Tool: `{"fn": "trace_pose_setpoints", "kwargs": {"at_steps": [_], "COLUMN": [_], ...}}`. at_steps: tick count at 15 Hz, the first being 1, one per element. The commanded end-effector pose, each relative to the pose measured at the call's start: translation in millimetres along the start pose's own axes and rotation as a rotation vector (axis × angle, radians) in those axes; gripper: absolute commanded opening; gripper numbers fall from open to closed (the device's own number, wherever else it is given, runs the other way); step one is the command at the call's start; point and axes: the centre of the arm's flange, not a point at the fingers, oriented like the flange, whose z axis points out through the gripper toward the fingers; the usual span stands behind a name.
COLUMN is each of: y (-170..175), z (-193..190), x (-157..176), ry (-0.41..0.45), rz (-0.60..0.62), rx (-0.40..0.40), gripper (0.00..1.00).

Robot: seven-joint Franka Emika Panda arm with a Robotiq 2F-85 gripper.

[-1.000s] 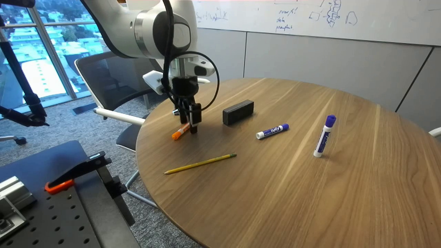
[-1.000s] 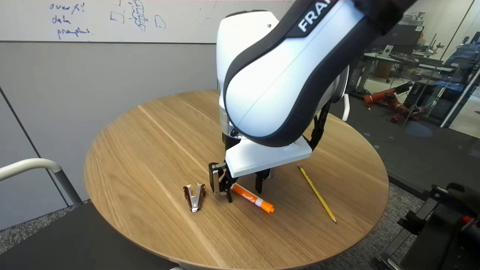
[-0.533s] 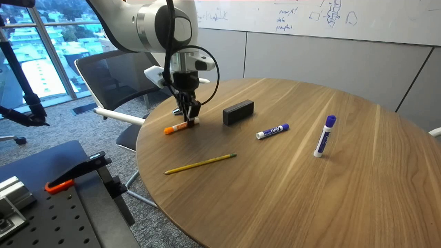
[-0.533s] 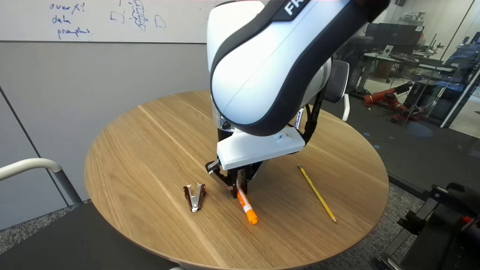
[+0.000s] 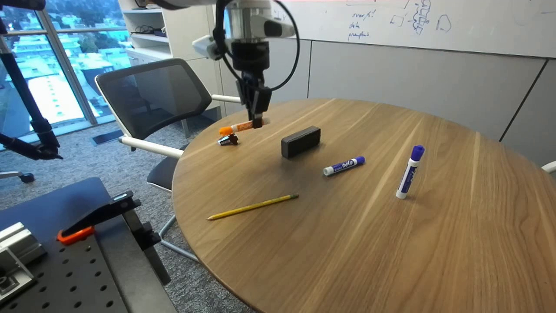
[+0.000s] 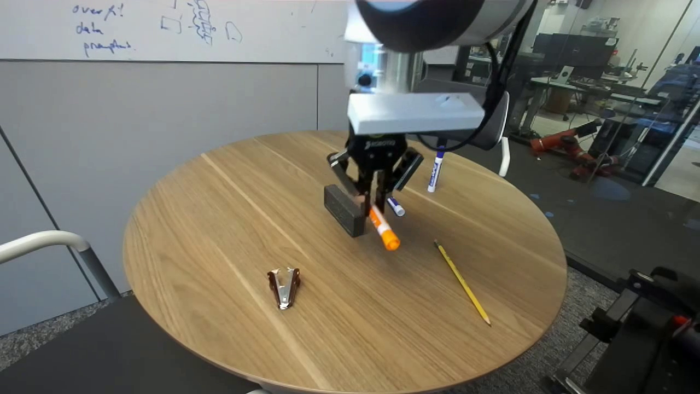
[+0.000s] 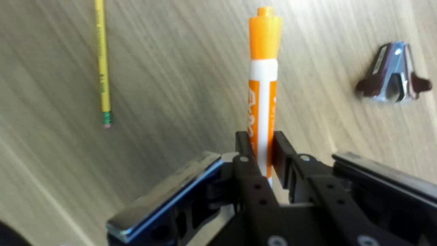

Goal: Pick up the orange marker and put it on the right side of the table

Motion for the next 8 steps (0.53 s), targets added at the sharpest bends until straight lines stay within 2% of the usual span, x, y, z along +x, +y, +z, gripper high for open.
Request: {"fn": "trace_pose_setpoints", "kwargs": {"at_steps": [1, 4, 8], "y": [89.6, 175.0, 279.9], "z": [-39.0, -45.9, -11.9], "x": [29.9, 80.2, 146.9], "ry": [-0.012, -0.017, -0.016], "rz": [0.163, 0.326, 0.518], "rx": [-0.002, -0.017, -0.087], "gripper": [0.05, 0.05, 0.05]}}
